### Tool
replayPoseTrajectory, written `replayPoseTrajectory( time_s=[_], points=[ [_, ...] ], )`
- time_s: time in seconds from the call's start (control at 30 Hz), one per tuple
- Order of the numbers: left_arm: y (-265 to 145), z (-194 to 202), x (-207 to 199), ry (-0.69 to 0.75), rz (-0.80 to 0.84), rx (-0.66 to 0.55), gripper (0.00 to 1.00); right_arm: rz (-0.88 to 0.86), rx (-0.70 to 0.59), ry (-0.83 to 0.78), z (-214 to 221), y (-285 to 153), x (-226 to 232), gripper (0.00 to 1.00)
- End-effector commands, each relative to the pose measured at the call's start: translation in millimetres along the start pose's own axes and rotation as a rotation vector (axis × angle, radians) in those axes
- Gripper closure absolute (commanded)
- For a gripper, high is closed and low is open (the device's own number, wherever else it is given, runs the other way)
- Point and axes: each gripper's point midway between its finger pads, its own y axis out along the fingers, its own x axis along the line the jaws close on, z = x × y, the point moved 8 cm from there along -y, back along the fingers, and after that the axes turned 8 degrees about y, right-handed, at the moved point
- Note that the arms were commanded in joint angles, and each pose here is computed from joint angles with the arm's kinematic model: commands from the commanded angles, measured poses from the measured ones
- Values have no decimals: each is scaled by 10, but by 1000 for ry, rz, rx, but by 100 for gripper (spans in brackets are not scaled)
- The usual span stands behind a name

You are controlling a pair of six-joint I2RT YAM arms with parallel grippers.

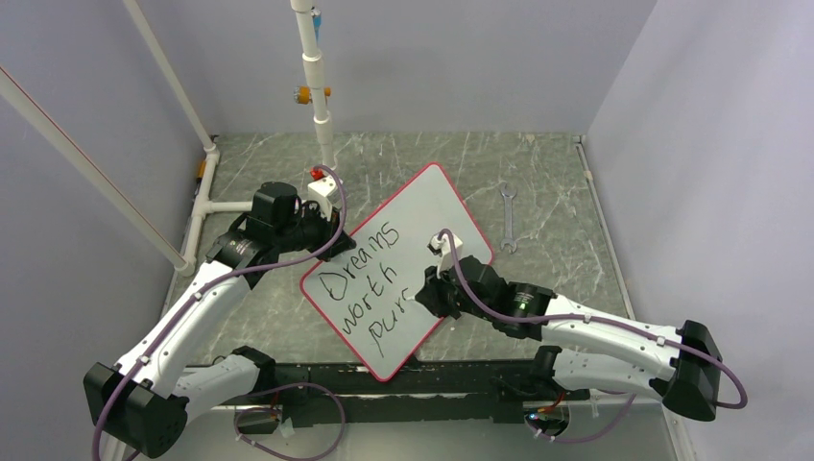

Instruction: Write a sentence on the whiteboard

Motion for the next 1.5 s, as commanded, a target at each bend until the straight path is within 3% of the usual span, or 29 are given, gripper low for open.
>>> replayPoseTrajectory(
  time_s=[0.0, 0.43, 1.07, 1.47],
  points=[
    [-3, 24, 71, 99, -55, 16, 100, 54, -29, 23, -16, -24, -58, 100],
    [-1, 28, 70, 97, -55, 17, 100, 118, -29, 33, 33, -77, -156, 100],
    [1, 30, 70, 98, -54, 16, 100, 23, 26, 27, 132, -52, -93, 100],
    [-7, 24, 66, 99, -55, 14, 100, -34, -20, 16, -48, -73, 43, 100]
  ],
)
